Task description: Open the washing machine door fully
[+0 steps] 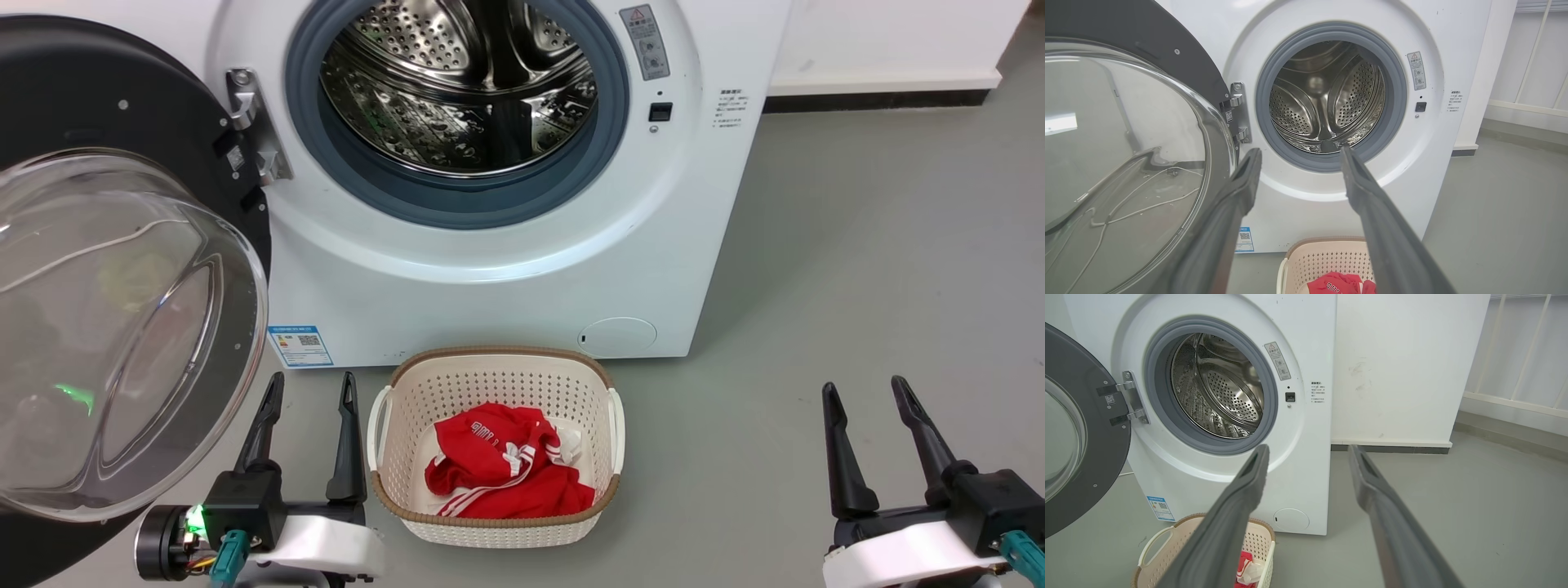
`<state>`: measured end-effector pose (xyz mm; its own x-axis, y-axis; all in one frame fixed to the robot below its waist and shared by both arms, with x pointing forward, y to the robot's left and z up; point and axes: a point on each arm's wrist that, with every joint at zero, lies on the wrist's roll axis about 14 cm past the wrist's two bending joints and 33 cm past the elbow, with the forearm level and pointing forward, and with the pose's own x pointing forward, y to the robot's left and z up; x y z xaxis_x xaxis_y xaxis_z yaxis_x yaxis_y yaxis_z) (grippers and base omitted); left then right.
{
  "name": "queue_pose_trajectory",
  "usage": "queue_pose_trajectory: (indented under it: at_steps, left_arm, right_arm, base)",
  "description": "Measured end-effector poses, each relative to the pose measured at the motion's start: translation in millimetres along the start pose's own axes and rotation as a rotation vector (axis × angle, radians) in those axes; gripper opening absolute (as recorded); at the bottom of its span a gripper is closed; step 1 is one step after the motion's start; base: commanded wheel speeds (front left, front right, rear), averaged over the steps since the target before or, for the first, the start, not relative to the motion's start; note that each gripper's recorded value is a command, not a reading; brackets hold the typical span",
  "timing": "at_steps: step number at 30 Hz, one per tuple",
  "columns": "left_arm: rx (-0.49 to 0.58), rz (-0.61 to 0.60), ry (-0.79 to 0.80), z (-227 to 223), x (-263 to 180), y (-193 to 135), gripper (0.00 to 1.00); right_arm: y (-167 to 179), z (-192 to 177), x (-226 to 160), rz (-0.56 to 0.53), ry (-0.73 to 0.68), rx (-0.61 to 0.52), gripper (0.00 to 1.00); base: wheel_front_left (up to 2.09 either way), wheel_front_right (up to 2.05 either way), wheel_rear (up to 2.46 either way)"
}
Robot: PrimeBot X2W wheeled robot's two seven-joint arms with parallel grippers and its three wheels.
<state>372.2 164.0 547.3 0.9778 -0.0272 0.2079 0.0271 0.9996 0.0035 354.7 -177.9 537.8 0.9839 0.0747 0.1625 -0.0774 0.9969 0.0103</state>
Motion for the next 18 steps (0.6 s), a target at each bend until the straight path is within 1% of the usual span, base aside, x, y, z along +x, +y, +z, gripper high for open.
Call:
queue_pose_trajectory:
  at_steps: [18]
  left_arm:
    - [-0.005, 0.013, 0.026, -8.6, 0.3, 4.5, 1.0]
  right_arm:
    - [1.6, -6.0, -0.1, 0.001, 0.012, 0.027, 1.0]
  base:
    - [0.0, 0.0, 0.0]
